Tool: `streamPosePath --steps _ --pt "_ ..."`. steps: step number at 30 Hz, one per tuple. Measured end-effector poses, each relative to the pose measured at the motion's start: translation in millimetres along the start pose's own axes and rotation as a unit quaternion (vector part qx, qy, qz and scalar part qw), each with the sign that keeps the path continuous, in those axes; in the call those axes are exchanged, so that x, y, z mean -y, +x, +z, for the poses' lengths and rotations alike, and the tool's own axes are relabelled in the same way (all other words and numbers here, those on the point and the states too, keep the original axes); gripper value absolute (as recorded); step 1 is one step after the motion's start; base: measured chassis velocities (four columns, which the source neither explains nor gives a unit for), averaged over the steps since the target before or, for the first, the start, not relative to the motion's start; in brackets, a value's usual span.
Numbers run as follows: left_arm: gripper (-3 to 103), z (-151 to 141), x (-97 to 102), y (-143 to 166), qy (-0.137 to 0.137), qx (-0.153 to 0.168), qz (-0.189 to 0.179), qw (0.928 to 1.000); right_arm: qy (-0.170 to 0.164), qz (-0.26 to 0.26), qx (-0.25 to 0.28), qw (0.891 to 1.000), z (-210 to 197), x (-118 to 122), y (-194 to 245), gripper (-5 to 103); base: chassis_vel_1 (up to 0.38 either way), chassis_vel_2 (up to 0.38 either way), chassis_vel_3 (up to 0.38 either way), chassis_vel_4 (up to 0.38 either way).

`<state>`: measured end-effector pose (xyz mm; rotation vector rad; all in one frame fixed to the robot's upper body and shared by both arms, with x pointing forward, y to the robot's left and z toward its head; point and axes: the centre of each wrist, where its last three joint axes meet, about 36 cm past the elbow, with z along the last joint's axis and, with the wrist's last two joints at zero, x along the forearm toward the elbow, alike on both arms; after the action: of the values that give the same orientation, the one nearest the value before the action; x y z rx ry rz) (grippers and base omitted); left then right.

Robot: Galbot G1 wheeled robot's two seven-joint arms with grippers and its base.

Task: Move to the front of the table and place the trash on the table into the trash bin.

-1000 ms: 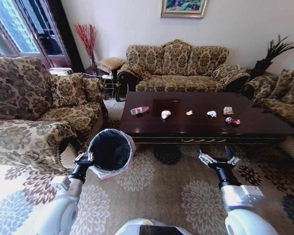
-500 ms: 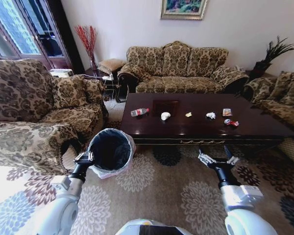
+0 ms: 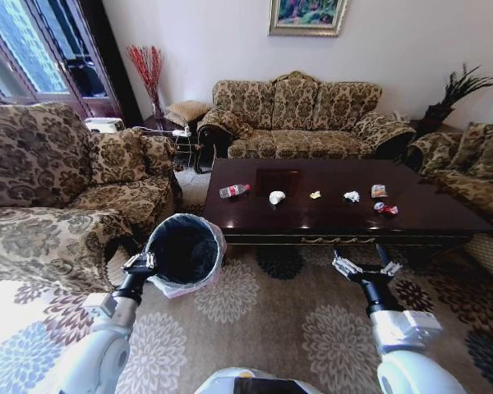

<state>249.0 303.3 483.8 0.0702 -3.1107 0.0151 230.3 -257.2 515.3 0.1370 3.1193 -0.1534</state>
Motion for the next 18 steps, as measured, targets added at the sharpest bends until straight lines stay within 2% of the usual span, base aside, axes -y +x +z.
streamPosePath --steps 18 --pt "3 -0.2 0.0 1.3 0.000 0.001 0.000 1.0000 -0.001 0.001 -0.001 1.000 -0.2 -0.3 0.9 100 0.000 0.000 0.000 0.000"
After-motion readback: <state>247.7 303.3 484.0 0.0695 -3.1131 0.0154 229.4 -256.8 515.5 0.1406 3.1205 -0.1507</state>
